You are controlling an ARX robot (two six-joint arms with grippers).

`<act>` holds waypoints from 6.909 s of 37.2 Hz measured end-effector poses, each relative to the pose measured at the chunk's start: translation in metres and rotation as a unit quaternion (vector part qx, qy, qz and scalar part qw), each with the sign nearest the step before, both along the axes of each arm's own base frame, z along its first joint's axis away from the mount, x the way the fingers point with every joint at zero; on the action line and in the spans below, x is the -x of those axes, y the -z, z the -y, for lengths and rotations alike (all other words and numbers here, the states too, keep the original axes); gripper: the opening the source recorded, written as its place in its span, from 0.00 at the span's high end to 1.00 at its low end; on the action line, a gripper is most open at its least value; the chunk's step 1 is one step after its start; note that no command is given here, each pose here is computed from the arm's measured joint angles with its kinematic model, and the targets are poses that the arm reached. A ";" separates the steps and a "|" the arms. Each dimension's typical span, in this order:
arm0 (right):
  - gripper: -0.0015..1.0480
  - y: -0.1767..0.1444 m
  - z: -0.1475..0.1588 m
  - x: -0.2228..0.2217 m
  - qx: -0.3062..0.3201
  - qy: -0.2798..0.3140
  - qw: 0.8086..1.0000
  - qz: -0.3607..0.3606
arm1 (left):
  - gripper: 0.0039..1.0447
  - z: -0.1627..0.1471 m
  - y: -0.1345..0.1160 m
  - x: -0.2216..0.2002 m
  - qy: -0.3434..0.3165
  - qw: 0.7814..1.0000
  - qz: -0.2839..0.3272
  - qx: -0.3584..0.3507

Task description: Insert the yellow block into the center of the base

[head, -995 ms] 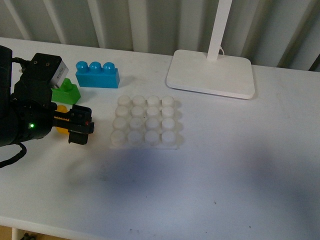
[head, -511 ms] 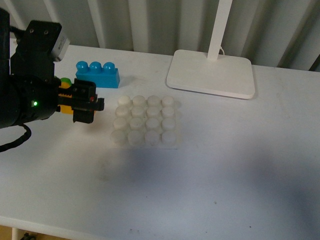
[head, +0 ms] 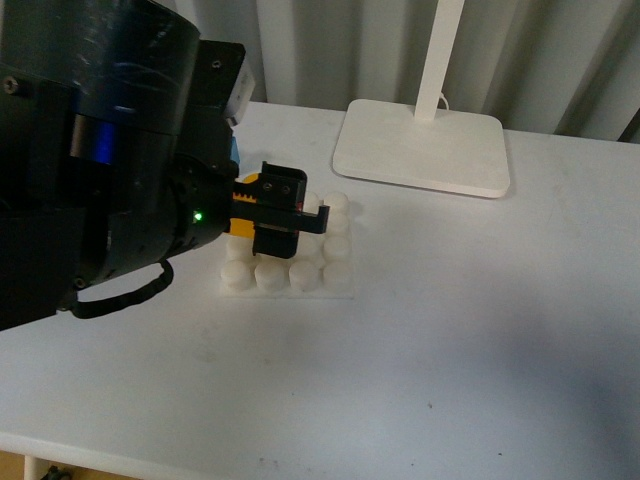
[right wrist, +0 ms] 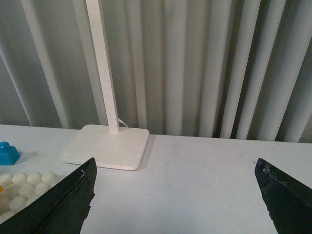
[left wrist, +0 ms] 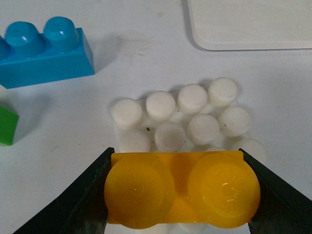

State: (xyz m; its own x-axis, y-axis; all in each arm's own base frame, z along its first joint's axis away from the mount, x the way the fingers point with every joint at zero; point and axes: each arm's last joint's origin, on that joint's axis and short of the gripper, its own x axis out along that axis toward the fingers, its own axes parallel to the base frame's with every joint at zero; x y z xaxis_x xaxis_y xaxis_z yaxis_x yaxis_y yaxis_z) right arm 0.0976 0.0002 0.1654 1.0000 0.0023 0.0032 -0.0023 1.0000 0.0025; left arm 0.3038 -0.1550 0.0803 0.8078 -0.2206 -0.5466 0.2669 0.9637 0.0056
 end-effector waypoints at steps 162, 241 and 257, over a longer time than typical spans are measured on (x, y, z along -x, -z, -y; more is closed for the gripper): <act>0.09 0.000 0.000 0.000 0.000 0.000 1.000 0.000 | 0.38 0.028 0.072 0.010 -0.056 0.995 0.058 0.060; 0.09 0.000 0.000 0.000 0.000 0.000 1.000 0.000 | 0.85 -0.155 -0.082 0.134 -0.130 0.952 0.274 0.049; 0.09 0.000 0.000 0.000 0.000 0.000 1.000 0.000 | 0.96 -0.155 -0.083 0.163 -0.129 0.951 0.277 0.044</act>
